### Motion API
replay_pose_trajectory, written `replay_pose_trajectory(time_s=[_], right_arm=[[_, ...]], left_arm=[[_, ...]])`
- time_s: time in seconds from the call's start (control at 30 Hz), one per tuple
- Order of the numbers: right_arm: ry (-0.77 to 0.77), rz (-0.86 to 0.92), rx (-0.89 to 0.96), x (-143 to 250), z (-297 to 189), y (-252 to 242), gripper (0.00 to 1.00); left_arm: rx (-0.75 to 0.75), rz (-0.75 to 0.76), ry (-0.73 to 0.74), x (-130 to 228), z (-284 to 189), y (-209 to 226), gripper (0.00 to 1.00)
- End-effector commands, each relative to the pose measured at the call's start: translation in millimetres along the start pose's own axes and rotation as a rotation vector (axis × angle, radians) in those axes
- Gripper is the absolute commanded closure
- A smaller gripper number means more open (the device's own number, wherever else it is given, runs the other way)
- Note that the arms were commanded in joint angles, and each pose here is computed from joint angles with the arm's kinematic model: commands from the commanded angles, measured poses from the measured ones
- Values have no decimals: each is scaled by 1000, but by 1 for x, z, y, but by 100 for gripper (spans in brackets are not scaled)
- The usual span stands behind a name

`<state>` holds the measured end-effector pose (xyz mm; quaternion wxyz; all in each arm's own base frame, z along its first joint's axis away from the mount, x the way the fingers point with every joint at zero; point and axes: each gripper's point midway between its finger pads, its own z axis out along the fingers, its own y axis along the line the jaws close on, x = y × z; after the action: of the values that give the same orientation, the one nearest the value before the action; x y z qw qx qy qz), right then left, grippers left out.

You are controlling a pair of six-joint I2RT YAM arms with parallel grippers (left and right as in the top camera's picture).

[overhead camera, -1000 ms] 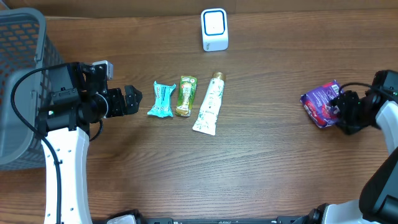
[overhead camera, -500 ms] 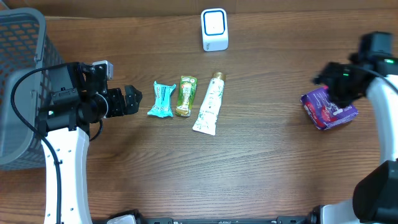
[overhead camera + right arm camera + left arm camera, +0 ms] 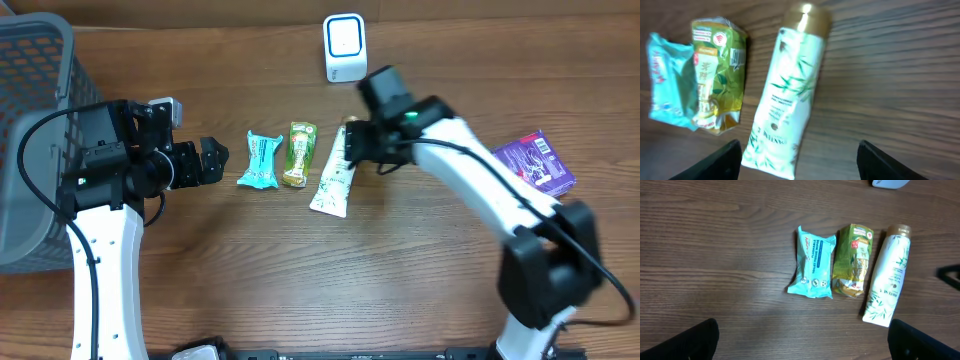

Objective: Scan the item barcode
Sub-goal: 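Release the purple packet and reach right gripper toward the white tube, then grasp the white tube with the right gripper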

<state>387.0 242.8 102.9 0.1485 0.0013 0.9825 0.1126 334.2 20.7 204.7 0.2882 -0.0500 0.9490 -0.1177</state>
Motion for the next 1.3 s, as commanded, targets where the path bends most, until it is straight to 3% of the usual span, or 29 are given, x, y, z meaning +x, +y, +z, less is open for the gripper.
replay_pose_trajectory(time_s=[0.0, 0.2, 0.6, 1.03, 1.27], right_arm=[[-110, -19, 98, -30, -2, 7, 26], [-136, -36, 189, -25, 27, 19, 27], [-135, -20, 158, -15, 62, 41, 47], [-11, -69, 269, 15, 97, 14, 48], [25, -100, 423, 27, 98, -18, 50]], left_arm=[[12, 20, -22, -6, -6, -4, 0], [12, 20, -22, -6, -6, -4, 0], [11, 20, -22, -6, -6, -4, 0], [12, 20, -22, -6, -6, -4, 0], [12, 20, -22, -6, -6, -4, 1]])
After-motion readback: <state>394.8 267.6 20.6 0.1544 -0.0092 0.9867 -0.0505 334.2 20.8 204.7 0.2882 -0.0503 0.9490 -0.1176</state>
